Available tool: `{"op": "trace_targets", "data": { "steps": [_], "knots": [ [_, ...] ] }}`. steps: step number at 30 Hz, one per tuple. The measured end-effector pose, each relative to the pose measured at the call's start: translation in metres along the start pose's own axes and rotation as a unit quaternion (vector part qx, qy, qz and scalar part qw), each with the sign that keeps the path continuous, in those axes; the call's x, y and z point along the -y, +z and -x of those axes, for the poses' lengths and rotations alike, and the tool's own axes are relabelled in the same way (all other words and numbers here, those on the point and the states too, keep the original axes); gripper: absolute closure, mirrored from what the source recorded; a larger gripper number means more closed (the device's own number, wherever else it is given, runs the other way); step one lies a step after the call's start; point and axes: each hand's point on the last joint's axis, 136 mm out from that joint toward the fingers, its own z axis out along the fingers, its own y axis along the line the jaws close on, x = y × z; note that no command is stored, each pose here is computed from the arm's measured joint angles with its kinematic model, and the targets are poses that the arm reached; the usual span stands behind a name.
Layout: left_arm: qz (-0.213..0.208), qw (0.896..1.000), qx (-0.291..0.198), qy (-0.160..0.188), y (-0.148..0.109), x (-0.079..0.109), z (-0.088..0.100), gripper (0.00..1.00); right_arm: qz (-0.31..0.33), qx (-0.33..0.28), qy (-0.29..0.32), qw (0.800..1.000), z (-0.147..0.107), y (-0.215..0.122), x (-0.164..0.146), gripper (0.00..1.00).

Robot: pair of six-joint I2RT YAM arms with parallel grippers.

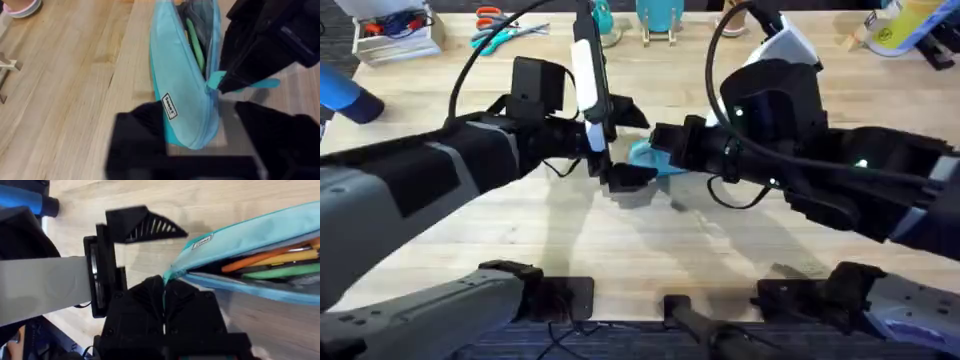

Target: Unzip the bag, pick up the pens from the table one at a time and place them inside, then zip the bag closed.

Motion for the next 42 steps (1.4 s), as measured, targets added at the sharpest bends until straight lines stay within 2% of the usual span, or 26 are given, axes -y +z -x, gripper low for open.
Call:
{"op": "trace_targets", "data": {
  "steps": [3, 8, 10, 21, 29, 38, 42],
  "knots": [
    [0.0, 1.0, 0.0, 0.0, 0.0, 0.0, 0.0, 0.437, 0.0, 0.0, 0.0, 1.0, 0.0, 0.0, 0.0, 0.971],
    [0.0, 1.0, -0.001, 0.002, 0.0, 0.0, 0.0, 0.867, 0.0, 0.0, 0.0, 1.0, 0.0, 0.0, 0.0, 0.971],
    [0.0, 1.0, 0.0, 0.002, 0.0, 0.0, 0.0, 0.946, 0.0, 0.0, 0.0, 1.0, 0.0, 0.0, 0.0, 0.971],
    [0.0, 1.0, -0.001, 0.001, 0.0, 0.0, 0.0, 0.954, -0.003, -0.001, 0.001, 1.0, 0.0, 0.0, 0.002, 0.971],
    [-0.002, 1.0, 0.0, 0.002, 0.001, 0.002, 0.0, 0.954, -0.048, -0.012, 0.026, 0.998, 0.005, -0.008, 0.033, 0.969],
    [-0.003, 1.0, 0.002, 0.004, 0.001, 0.001, 0.001, 0.954, -0.06, 0.028, 0.051, 0.996, 0.036, -0.032, 0.054, 0.969],
    [-0.004, 1.0, 0.001, 0.002, 0.001, 0.002, 0.001, 0.954, -0.089, 0.041, 0.065, 0.993, 0.045, -0.044, 0.074, 0.969]
  ]
}}
